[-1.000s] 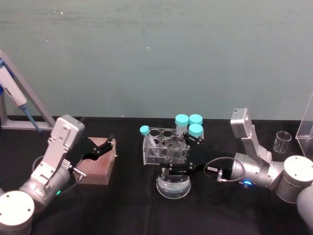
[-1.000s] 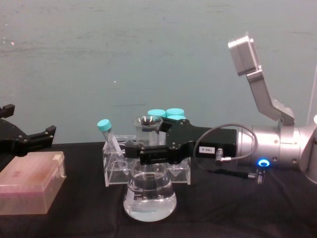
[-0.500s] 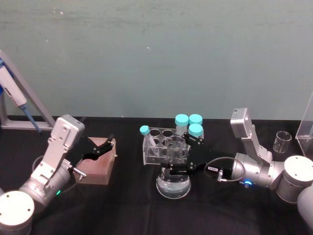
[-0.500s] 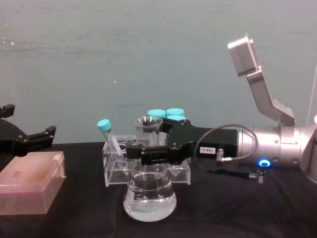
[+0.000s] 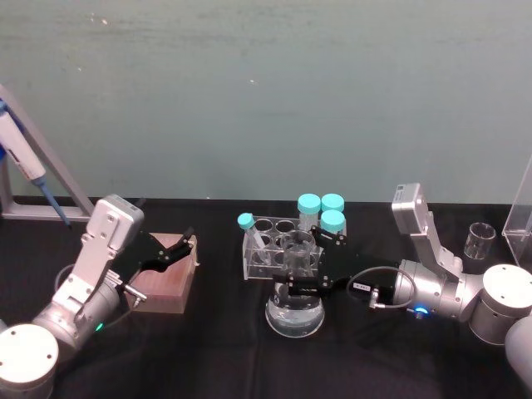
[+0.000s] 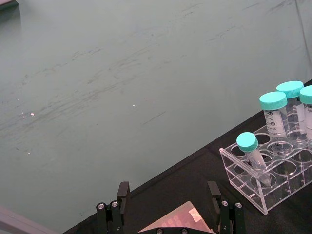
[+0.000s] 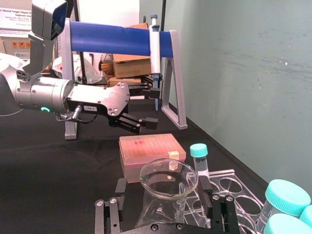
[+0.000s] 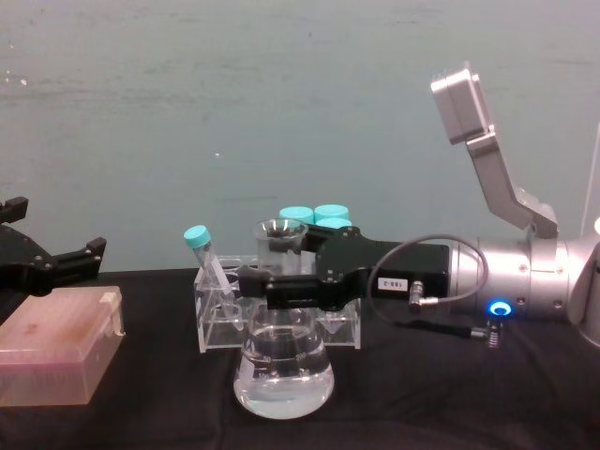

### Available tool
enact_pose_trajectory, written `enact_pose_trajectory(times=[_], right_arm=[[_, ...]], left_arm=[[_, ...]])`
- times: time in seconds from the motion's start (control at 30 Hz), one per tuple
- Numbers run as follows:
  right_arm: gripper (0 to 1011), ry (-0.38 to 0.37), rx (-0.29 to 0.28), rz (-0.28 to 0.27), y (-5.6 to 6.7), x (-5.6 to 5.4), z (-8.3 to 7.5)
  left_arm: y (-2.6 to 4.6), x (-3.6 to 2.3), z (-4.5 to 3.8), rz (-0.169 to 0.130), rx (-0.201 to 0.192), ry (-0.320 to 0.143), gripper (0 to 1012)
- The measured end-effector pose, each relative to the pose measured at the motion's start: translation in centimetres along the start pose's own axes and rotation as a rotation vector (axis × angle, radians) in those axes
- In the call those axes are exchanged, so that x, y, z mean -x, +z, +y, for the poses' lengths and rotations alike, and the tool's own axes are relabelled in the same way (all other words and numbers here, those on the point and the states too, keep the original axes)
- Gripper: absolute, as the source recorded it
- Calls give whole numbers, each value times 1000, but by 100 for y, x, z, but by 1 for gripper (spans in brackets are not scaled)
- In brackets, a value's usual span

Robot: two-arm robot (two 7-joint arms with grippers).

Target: Place the experimental apparatus aside using one hand.

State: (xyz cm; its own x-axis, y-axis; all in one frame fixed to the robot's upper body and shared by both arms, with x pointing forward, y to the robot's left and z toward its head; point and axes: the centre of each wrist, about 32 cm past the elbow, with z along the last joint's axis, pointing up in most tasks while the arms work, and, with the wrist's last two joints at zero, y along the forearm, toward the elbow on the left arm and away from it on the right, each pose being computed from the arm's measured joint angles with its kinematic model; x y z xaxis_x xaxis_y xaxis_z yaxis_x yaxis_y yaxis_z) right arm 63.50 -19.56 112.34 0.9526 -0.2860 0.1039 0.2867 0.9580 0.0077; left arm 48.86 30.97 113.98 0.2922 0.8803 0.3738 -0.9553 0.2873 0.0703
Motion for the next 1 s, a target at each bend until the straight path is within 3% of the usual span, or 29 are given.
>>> enact_pose_trajectory(times=[0.2,0.53,1.0], right_arm=[[795,0,-1,0,0,0,0],[471,0,-1,1,0,0,1],[457,0,-1,0,0,0,1]], left_arm=[[0,0,0,0,0,0,1000],[0,0,0,0,0,0,1000],[0,0,0,0,0,0,1000]])
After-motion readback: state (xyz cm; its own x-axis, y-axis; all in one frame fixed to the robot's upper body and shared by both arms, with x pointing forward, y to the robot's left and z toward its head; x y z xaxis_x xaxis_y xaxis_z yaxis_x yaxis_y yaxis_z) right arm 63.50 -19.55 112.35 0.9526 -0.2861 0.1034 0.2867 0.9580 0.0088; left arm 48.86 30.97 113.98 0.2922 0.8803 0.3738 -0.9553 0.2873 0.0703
